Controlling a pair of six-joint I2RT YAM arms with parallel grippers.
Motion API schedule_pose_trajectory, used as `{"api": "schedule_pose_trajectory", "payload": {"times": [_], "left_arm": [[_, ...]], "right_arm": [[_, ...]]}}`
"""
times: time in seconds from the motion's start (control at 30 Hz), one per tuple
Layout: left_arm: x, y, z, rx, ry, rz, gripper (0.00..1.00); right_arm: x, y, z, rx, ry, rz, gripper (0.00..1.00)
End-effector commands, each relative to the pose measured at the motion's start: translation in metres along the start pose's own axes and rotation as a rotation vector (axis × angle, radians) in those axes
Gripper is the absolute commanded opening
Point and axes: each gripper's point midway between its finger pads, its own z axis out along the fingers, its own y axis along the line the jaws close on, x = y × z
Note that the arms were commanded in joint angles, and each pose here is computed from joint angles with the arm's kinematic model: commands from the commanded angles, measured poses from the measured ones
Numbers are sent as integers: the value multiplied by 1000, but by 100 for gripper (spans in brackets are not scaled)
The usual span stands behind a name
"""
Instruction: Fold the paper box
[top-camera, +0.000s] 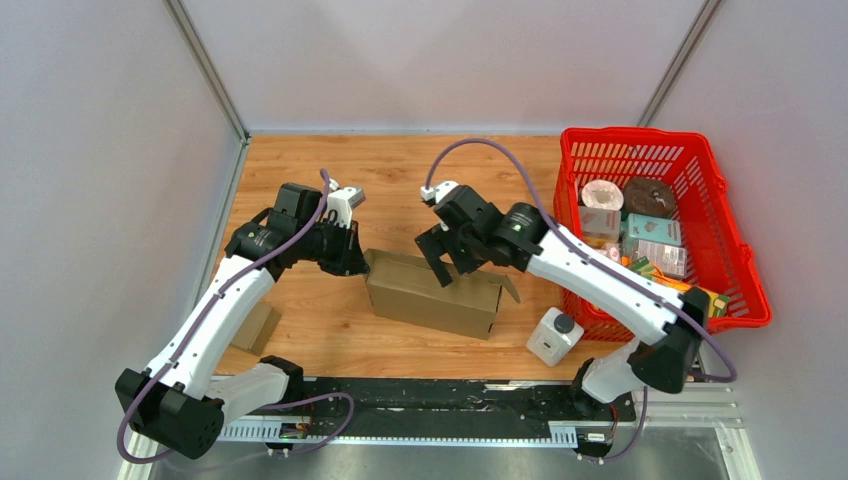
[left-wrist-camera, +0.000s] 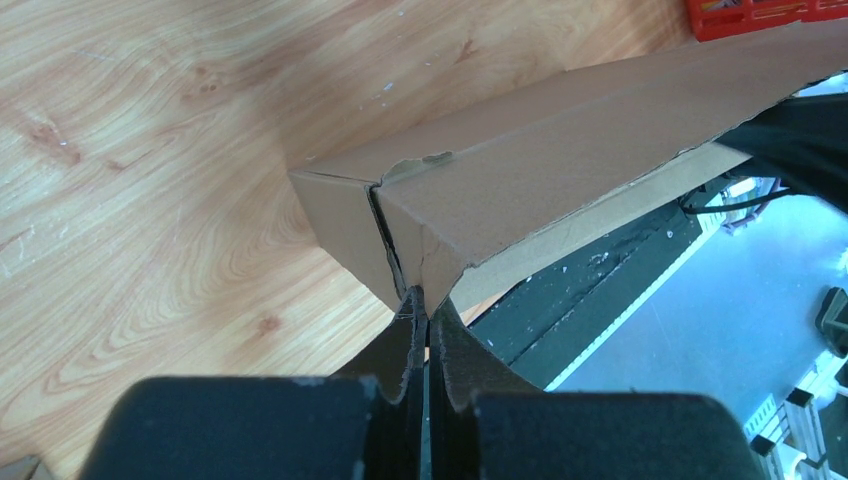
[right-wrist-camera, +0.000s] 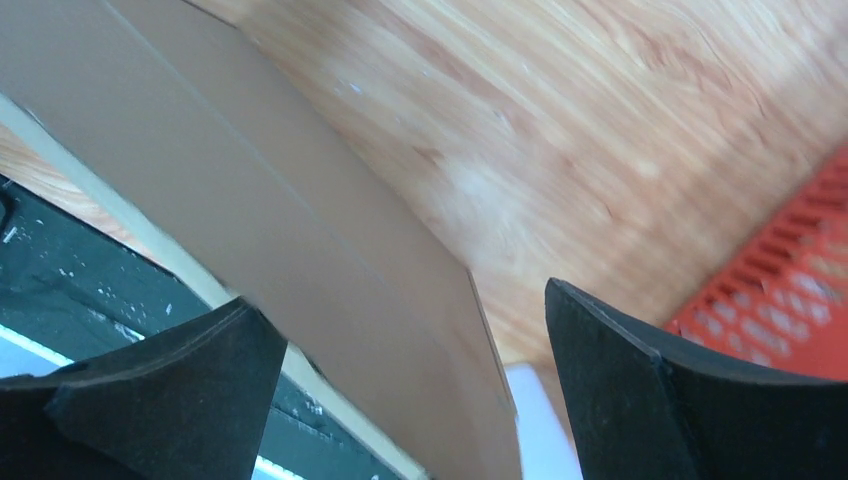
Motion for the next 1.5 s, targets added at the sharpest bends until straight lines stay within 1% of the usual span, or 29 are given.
{"api": "schedule_pose_trajectory", "payload": {"times": [0.0, 0.03, 0.07, 0.17, 0.2, 0.27, 0.3, 0.33, 0.37, 0.4, 0.43, 0.5, 0.6, 0.67, 0.7, 0.73, 0.83, 0.93, 1.07, 1.27, 1.4, 1.47], "left_arm": [[12, -3, 1, 19, 47, -24, 0], [12, -3, 1, 19, 47, -24, 0], [14, -2, 2, 17, 53, -25, 0], [14, -3, 2, 19, 49, -26, 0], [14, -3, 2, 21, 52, -29, 0], [14, -3, 2, 21, 53, -31, 0], [15, -3, 2, 21, 54, -32, 0], [14, -3, 3, 21, 52, -31, 0], [15, -3, 3, 24, 55, -34, 0], [16, -3, 3, 22, 57, -37, 0], [17, -3, 3, 22, 60, -41, 0], [17, -4, 2, 24, 54, -42, 0], [17, -4, 2, 22, 53, -44, 0], [16, -5, 1, 28, 46, -42, 0], [16, -6, 2, 31, 44, -47, 0], [14, -6, 3, 35, 39, -49, 0], [14, -9, 4, 56, 35, -63, 0], [15, -9, 6, 56, 31, -67, 0], [16, -9, 7, 60, 26, -75, 0], [18, -9, 6, 56, 19, -74, 0], [19, -9, 6, 61, 17, -80, 0], [20, -8, 7, 59, 12, -85, 0]], "right_arm": [[42, -43, -51, 142, 12, 133, 100], [56, -47, -51, 153, 36, 138, 100], [59, -50, -60, 148, 10, 165, 100], [78, -53, -66, 128, 13, 179, 96], [81, -53, -66, 127, 13, 177, 88], [87, -54, -65, 120, 12, 171, 76], [86, -53, -64, 111, 6, 170, 66], [83, -49, -62, 93, 1, 174, 62], [84, -47, -59, 82, 12, 179, 54], [82, -43, -58, 62, 18, 186, 39], [81, -33, -57, 13, 33, 187, 34], [74, -28, -60, -11, 17, 210, 21], [63, -24, -67, -33, -16, 256, 15], [57, -10, -68, -102, -17, 316, 10], [55, -9, -67, -109, -14, 350, 3], [54, -5, -64, -112, -3, 407, 0], [50, -1, -59, -117, 11, 495, 0], [40, 1, -60, -122, -6, 564, 0], [24, 0, -63, -107, -49, 698, 0], [29, -8, -51, -42, -48, 732, 0], [39, -11, -39, 3, -30, 690, 0], [47, -15, -31, 54, -18, 656, 0]]}}
